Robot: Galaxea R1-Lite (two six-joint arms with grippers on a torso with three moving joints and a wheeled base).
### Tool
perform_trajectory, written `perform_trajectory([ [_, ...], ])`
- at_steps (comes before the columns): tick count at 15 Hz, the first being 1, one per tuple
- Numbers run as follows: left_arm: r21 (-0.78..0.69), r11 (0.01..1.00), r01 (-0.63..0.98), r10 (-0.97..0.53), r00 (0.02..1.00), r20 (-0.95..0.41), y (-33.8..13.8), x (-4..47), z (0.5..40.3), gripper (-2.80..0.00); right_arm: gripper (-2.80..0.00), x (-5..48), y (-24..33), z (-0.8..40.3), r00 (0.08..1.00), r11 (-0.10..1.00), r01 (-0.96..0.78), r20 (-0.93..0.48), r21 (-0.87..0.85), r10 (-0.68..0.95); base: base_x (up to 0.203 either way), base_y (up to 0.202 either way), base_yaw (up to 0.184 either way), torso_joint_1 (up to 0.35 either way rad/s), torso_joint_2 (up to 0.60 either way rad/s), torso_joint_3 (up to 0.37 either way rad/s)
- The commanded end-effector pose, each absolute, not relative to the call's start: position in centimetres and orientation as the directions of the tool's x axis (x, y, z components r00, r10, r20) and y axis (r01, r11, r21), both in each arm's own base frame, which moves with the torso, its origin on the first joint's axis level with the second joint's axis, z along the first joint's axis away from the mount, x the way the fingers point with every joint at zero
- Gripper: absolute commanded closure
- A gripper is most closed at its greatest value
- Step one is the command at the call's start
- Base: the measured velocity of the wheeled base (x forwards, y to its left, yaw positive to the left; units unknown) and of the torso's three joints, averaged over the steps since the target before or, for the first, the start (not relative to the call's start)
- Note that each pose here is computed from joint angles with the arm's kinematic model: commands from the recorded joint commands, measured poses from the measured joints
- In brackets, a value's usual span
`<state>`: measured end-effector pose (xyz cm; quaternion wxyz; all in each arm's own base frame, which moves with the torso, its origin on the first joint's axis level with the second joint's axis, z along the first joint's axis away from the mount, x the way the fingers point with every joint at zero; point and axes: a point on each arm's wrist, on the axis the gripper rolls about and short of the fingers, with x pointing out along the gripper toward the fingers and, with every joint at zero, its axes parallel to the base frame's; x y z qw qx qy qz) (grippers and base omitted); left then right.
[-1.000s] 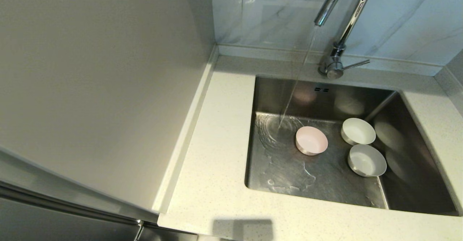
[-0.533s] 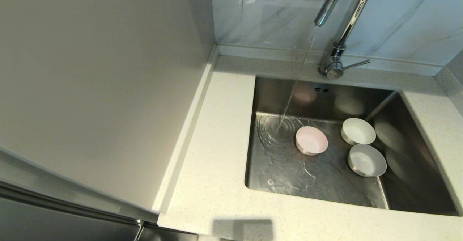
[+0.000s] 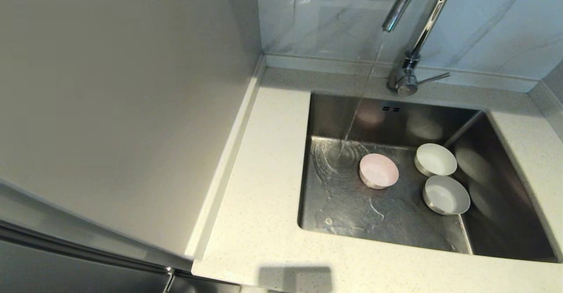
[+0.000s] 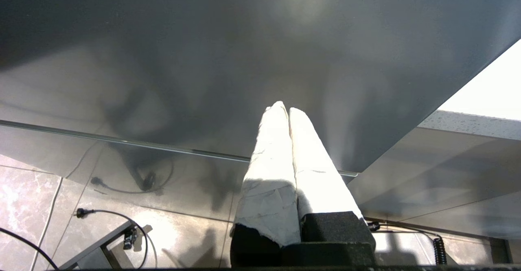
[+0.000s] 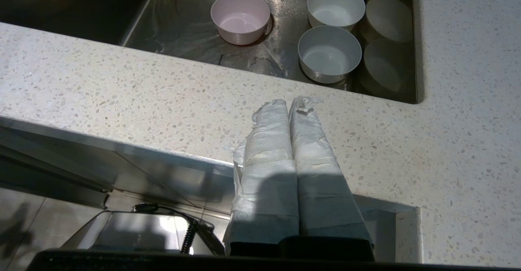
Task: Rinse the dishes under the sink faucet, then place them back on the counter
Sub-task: Wait for the water to rinse the bowl
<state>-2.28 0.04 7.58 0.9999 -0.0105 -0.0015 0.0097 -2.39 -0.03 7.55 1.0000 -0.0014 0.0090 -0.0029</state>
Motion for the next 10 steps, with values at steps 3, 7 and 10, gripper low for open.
perform_trajectory([
  [3,-0.022,1.000,-0.020,0.020,1.000,0.006,0.04,-2.30,7.57,0.00,0.00,-2.38,-0.03,7.56,1.000,1.000,0.005,-0.020,-0.003,-0.005,0.000,0.000,0.000,0.000,0.00,0.000],
  [7,-0.020,1.000,-0.020,0.020,1.000,0.006,0.04,-2.30,7.57,0.00,0.00,-2.38,-0.03,7.56,1.000,1.000,0.005,-0.020,-0.003,-0.005,0.000,0.000,0.000,0.000,0.00,0.000],
  [10,-0.022,1.000,-0.019,0.019,1.000,0.006,0.04,-2.30,7.57,0.00,0.00,-2.38,-0.03,7.56,1.000,1.000,0.007,-0.020,-0.003,-0.007,0.000,0.000,0.000,0.000,0.00,0.000],
])
